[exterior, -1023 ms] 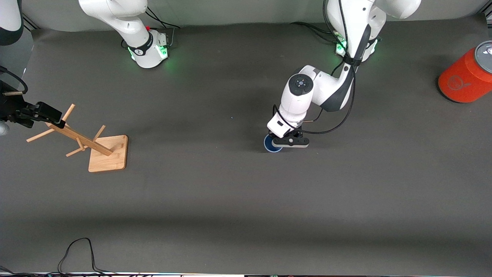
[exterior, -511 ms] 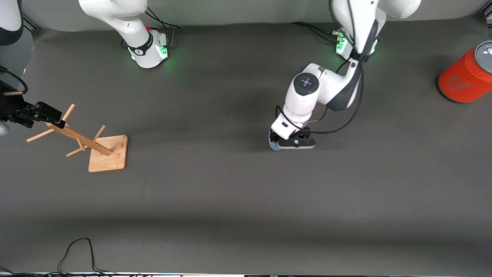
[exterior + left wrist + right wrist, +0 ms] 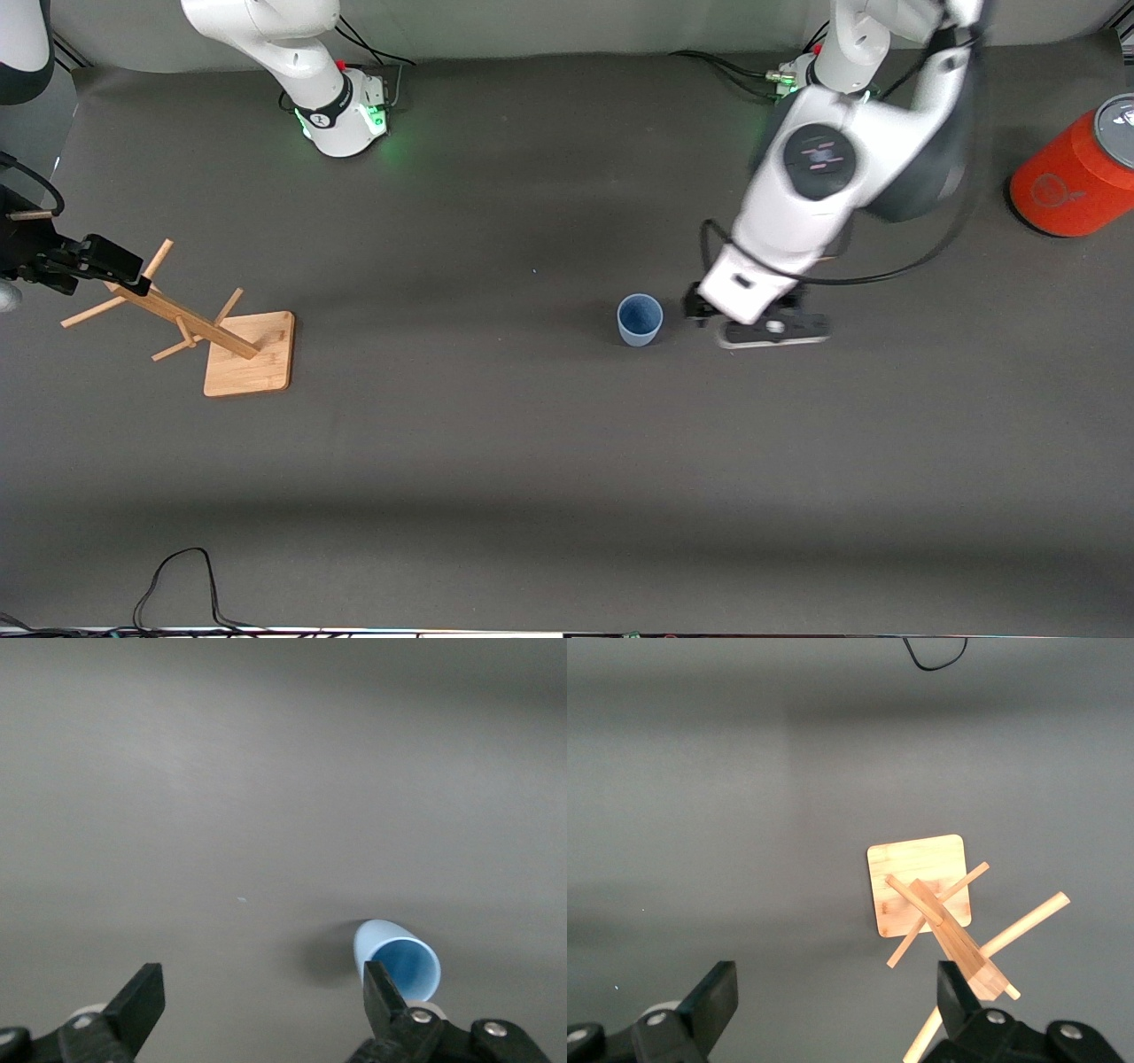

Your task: Rotate and upright cup with both arms

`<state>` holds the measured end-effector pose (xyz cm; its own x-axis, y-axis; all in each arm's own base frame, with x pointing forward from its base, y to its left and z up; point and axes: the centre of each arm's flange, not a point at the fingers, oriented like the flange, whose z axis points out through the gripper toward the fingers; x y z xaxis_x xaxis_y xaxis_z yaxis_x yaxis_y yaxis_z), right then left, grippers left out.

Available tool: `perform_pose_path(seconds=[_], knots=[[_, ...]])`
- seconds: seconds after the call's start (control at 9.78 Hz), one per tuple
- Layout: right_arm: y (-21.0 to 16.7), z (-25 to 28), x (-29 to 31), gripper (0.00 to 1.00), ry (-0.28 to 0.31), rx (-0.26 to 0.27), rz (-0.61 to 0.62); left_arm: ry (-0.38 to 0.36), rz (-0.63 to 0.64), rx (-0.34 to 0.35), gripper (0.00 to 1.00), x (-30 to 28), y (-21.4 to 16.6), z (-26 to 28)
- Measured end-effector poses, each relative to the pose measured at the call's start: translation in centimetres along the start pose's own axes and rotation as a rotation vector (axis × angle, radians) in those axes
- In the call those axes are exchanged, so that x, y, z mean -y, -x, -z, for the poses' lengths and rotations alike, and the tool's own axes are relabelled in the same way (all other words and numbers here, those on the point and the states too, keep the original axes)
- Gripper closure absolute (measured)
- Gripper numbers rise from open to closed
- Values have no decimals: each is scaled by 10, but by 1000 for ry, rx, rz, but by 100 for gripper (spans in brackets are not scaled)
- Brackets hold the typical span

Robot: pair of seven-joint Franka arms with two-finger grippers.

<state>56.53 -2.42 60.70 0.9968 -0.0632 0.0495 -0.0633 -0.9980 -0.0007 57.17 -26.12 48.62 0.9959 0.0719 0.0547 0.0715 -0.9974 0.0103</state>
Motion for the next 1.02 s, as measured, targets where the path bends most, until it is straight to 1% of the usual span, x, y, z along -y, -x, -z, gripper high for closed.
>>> perform_pose_path(seconds=[0.1, 0.2, 0.31, 0.51, 0.61, 0.72, 0.92, 1.02], knots=[[0, 0, 0, 0, 0, 0, 0, 10, -2, -13, 0, 31, -14, 24], [0, 0, 0, 0, 0, 0, 0, 13, 0, -10, 0, 66, -23, 41], [0, 0, 0, 0, 0, 0, 0, 3, 0, 3, 0, 103, -31, 56], [0, 0, 0, 0, 0, 0, 0, -12, 41, 12, 0, 163, -44, 82], [0, 0, 0, 0, 0, 1, 0, -14, 56, 6, 0, 188, -49, 91], [0, 0, 0, 0, 0, 0, 0, -17, 37, 4, 0, 209, -53, 93], [0, 0, 0, 0, 0, 1, 0, -22, 8, 41, 0, 250, -54, 91], [0, 0, 0, 0, 0, 1, 0, -23, 12, 57, 0, 259, -53, 90]])
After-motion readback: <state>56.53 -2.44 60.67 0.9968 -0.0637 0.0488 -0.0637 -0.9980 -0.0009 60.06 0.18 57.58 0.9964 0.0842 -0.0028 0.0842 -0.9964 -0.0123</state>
